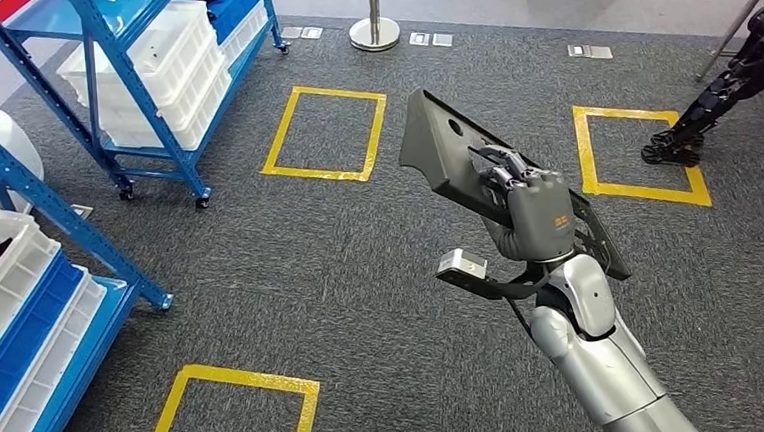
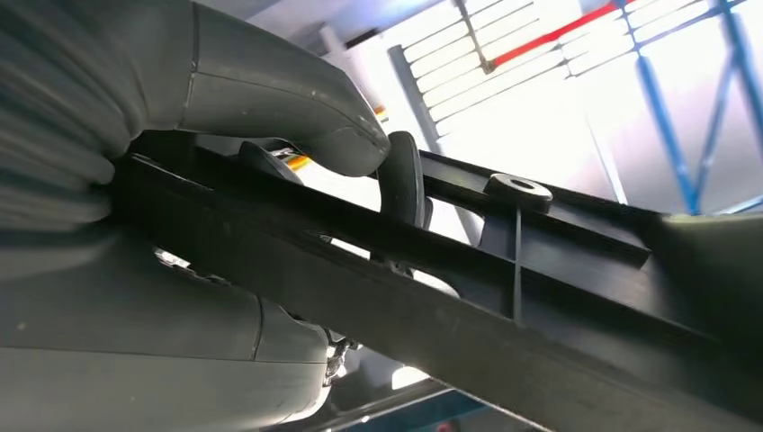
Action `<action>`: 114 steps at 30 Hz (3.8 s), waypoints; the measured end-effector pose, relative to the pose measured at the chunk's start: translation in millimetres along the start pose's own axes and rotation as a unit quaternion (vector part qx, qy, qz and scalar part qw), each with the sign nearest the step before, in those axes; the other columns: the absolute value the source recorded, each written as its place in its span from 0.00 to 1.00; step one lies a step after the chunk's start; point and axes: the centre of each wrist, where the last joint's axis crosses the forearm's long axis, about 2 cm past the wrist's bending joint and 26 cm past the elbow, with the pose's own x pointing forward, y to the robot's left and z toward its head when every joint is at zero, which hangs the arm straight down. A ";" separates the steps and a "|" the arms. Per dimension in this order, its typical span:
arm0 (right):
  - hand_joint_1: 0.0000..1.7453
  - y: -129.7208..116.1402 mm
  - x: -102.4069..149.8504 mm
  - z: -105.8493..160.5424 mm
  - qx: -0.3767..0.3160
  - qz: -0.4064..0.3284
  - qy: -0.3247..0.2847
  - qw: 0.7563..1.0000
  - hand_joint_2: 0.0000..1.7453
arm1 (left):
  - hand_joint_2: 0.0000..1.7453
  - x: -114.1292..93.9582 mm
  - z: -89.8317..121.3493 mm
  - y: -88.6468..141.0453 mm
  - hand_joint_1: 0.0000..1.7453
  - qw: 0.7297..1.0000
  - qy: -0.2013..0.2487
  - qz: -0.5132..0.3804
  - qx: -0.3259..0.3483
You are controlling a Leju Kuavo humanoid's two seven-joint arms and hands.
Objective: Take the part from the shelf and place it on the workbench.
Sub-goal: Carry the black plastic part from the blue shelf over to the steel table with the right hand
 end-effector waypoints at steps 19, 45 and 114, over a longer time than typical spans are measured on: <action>1.00 28.9 58.0 -42.6 -0.001 -0.045 -0.025 0.999 1.00 | 0.00 7.4 6.3 26.1 0.00 0.999 -0.003 0.049 0.023; 1.00 37.1 66.5 -46.1 0.009 -0.051 -0.029 0.998 1.00 | 0.00 3.7 7.9 27.6 0.00 0.998 -0.002 0.053 0.026; 1.00 38.9 67.0 -44.1 0.012 -0.050 -0.031 0.998 1.00 | 0.00 3.5 8.7 29.7 0.00 0.998 -0.003 0.054 0.028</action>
